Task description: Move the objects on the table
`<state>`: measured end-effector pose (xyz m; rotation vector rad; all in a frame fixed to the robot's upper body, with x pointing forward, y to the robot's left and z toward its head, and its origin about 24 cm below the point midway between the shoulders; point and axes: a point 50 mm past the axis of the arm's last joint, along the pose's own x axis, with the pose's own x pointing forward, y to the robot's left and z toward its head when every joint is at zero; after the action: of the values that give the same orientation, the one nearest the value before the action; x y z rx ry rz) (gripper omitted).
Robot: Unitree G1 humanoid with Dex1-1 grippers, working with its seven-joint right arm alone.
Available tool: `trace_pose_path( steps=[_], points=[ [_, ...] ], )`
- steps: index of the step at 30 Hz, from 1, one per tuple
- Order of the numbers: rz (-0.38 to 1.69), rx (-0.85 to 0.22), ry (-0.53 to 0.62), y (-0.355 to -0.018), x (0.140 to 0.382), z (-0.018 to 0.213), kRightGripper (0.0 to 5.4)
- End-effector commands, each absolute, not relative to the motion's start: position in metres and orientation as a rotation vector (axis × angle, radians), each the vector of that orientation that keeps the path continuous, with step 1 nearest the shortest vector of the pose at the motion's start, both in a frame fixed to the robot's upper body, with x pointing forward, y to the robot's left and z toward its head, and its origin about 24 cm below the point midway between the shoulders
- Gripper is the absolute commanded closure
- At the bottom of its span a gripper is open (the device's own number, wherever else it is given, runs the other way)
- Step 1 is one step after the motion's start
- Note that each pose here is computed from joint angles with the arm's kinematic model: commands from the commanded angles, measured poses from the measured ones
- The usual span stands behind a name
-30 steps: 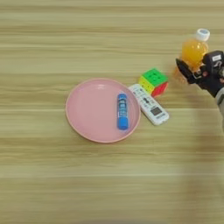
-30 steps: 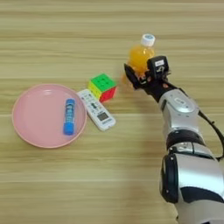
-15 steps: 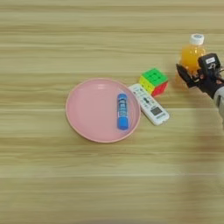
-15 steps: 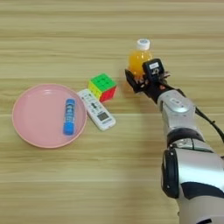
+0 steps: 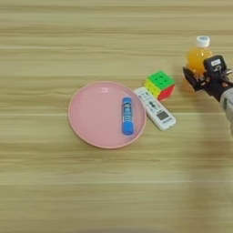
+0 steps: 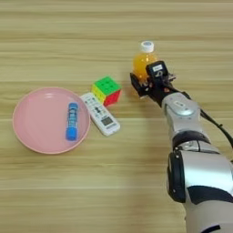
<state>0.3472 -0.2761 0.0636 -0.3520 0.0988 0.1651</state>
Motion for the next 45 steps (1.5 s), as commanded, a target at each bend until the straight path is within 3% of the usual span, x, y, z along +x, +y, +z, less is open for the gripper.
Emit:
trace_pose_path(
  steps=[1,14,31,45],
  points=[
    [0.11,-0.415,-0.111,-0.283,0.37,0.13,1.67],
    [0.106,-0.415,-0.121,-0.282,0.37,0.132,0.05],
    [0.061,-0.384,-0.295,-0.287,0.369,0.161,0.05],
    [0.181,-0.36,-0.666,-0.27,0.357,0.205,0.05]
  ],
)
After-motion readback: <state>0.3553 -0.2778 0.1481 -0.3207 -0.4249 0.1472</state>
